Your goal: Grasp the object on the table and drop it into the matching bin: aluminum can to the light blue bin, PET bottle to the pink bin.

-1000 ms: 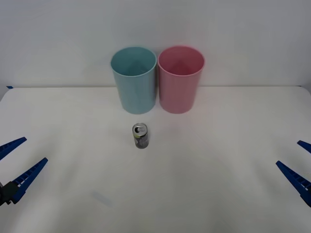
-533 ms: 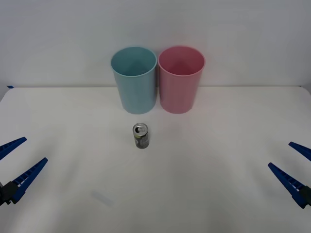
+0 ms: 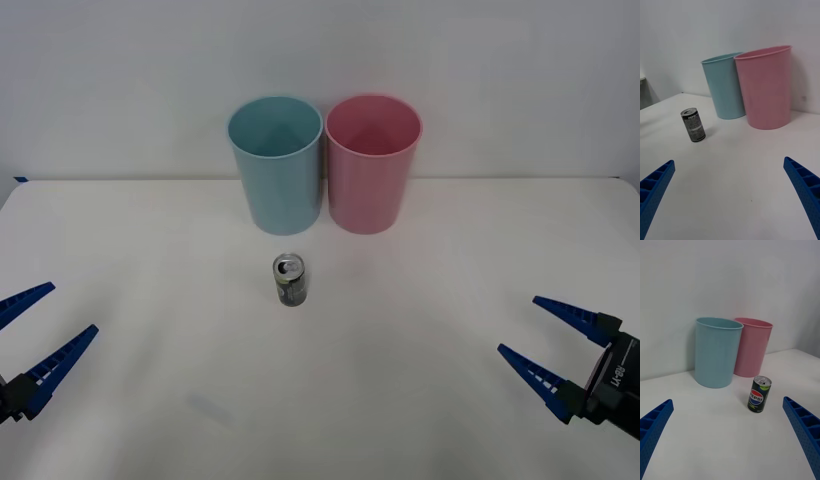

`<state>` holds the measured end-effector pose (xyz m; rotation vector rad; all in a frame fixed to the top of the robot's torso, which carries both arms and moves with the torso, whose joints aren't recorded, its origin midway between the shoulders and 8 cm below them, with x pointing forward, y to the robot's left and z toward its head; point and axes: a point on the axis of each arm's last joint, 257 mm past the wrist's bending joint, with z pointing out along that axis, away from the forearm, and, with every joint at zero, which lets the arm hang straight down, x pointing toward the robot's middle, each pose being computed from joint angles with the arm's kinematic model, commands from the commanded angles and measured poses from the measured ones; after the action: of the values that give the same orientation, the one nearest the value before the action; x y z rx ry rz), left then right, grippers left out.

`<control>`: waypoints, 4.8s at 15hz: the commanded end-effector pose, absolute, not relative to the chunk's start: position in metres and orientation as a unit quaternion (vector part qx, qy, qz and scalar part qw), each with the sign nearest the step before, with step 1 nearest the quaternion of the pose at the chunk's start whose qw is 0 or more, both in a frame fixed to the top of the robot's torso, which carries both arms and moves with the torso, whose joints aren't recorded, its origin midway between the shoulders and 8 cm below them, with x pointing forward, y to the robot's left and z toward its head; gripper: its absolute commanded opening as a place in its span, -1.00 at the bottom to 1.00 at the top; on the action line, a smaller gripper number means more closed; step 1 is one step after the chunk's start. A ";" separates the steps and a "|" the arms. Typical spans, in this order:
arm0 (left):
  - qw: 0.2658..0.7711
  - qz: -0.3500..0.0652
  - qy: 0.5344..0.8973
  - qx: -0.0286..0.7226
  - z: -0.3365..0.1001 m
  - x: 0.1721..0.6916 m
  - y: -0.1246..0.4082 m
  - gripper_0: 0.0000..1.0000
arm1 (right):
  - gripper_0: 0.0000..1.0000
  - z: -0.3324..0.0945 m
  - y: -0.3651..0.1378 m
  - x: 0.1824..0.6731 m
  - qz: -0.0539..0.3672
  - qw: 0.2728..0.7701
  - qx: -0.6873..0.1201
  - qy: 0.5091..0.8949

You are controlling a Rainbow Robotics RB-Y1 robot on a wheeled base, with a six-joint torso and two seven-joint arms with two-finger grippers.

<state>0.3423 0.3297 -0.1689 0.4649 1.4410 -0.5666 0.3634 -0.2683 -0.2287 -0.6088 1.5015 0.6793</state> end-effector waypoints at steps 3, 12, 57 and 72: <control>0.691 -0.253 0.645 0.208 -0.169 0.342 0.330 1.00 | 1.00 -0.245 -0.233 0.389 0.323 0.626 -0.291 0.647; 0.691 -0.253 0.645 0.208 -0.169 0.342 0.330 1.00 | 1.00 -0.261 -0.155 0.441 0.329 0.631 -0.292 0.639; 0.691 -0.253 0.645 0.208 -0.169 0.342 0.330 1.00 | -1.00 -0.298 0.034 0.521 0.279 0.628 -0.313 0.656; 0.691 -0.253 0.645 0.208 -0.169 0.342 0.330 1.00 | -1.00 -0.278 0.044 0.519 0.296 0.638 -0.307 0.641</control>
<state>0.3423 0.3297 -0.1689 0.4649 1.4410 -0.5666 0.5198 0.0435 -0.2804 -0.7050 1.4695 0.6695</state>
